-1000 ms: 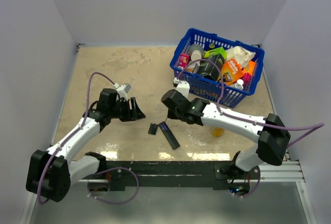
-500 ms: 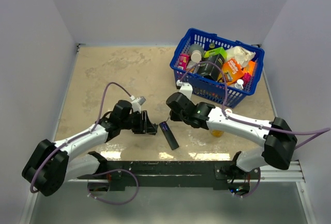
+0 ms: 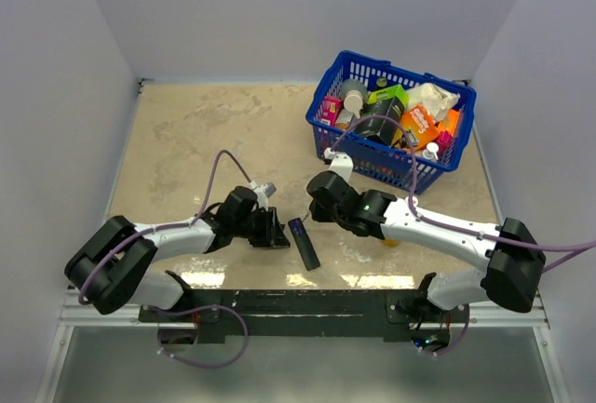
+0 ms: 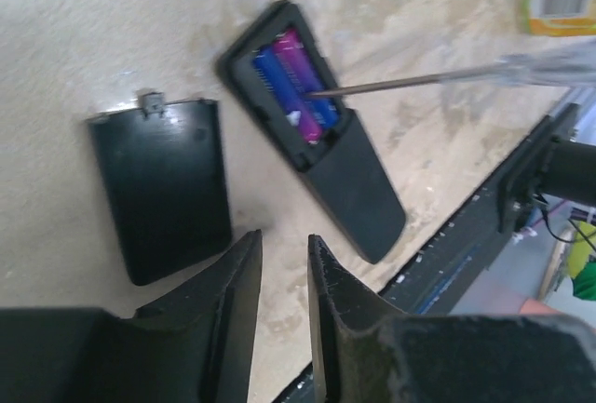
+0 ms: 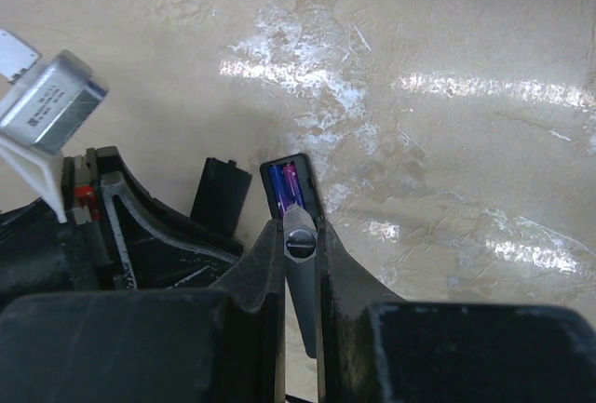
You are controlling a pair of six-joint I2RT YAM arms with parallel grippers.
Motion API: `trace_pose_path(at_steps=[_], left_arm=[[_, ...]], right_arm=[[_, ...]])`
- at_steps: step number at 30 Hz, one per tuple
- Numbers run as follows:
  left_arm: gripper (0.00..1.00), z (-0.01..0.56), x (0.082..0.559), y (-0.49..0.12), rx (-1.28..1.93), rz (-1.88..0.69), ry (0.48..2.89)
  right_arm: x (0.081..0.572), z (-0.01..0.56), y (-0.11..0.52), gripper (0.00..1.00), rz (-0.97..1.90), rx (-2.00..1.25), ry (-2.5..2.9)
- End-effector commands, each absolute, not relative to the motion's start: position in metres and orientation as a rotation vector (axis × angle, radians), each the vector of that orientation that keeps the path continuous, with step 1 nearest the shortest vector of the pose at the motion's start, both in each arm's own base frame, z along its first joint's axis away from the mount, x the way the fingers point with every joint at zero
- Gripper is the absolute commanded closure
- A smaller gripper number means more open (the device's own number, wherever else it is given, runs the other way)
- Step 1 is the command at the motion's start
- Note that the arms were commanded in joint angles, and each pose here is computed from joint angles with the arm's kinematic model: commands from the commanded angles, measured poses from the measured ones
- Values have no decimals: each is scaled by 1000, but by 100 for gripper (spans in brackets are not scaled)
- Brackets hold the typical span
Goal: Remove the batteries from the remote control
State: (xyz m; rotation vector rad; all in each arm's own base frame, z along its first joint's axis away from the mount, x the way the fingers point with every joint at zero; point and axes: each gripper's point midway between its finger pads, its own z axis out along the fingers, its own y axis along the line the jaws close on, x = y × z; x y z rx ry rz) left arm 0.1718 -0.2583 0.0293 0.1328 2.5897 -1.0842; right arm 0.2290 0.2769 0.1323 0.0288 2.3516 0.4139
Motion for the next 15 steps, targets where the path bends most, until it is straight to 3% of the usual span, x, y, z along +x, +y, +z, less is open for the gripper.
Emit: trace_pose_path(at_steps=[1,15], left_arm=[[71,31,189,-263,106,-1011,2576],[71,6,206,-229,-14,-665,2657]], right_arm=[[228,140,280,100,454,49,2336],[227,135,292,100,511,46,2346]])
